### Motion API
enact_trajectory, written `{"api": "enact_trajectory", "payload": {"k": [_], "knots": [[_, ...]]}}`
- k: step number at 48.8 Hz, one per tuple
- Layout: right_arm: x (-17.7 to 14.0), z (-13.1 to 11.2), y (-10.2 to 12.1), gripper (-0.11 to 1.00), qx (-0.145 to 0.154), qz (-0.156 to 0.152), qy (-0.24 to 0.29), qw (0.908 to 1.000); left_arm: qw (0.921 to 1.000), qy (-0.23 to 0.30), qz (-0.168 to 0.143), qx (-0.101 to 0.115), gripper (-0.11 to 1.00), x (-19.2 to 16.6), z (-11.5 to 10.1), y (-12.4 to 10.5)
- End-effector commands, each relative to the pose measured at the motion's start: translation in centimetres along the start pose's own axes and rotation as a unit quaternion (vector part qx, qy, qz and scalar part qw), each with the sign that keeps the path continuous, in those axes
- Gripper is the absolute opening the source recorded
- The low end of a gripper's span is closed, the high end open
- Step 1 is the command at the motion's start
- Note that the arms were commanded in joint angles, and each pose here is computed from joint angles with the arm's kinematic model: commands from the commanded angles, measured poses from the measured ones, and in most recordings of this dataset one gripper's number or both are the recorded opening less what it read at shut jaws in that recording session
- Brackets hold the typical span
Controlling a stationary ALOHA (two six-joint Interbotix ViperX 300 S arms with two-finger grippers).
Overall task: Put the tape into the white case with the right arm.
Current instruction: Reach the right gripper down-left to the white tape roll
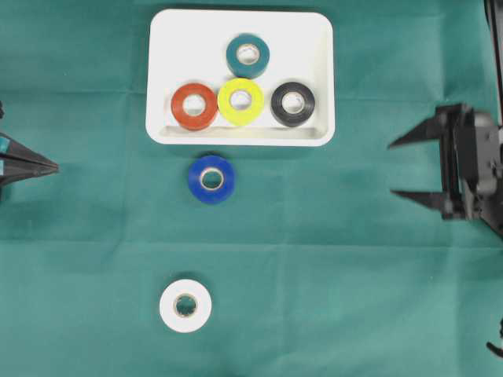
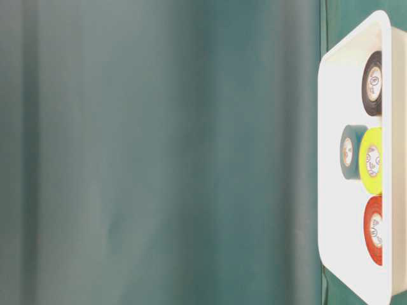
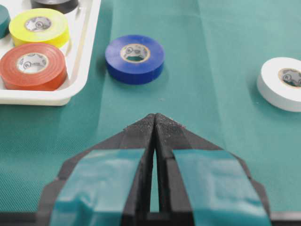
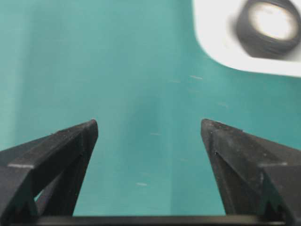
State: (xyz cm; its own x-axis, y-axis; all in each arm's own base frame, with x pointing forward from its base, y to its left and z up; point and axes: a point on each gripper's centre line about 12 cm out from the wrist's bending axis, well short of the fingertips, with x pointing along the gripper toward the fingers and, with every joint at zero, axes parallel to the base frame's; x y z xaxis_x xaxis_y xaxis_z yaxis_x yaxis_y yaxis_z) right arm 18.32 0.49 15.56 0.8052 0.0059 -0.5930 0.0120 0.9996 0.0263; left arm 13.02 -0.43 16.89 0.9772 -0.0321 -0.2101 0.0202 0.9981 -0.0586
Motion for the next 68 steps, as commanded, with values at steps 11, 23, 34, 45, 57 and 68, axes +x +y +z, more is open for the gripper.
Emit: {"api": "enact_trajectory", "payload": {"k": [11,23,34,45,57,68], "knots": [[0.0,-0.1,2.6,0.59,0.002,0.056,0.007,0.9984,1.0000,-0.008,0.001,0.000,0.00,0.0,0.6,0.0],[0.8,0.0,3.0,0.51,-0.012,0.066,0.011,0.9977,1.0000,-0.006,0.001,0.000,0.00,0.0,0.5,0.0],[3.2,1.8,3.9,0.51,-0.030,0.077,0.020,0.9964,1.0000,-0.006,0.001,0.000,0.00,0.0,0.5,0.0],[7.7,4.8,5.2,0.51,-0.056,0.082,0.038,0.9943,1.0000,-0.006,0.001,0.000,0.00,0.0,0.5,0.0],[12.3,8.1,6.6,0.51,-0.064,0.086,0.039,0.9935,1.0000,-0.006,0.001,0.000,0.00,0.0,0.5,0.0],[16.0,10.5,7.9,0.51,-0.066,0.090,0.031,0.9932,1.0000,-0.005,0.001,0.000,0.00,0.0,0.4,0.0]]}}
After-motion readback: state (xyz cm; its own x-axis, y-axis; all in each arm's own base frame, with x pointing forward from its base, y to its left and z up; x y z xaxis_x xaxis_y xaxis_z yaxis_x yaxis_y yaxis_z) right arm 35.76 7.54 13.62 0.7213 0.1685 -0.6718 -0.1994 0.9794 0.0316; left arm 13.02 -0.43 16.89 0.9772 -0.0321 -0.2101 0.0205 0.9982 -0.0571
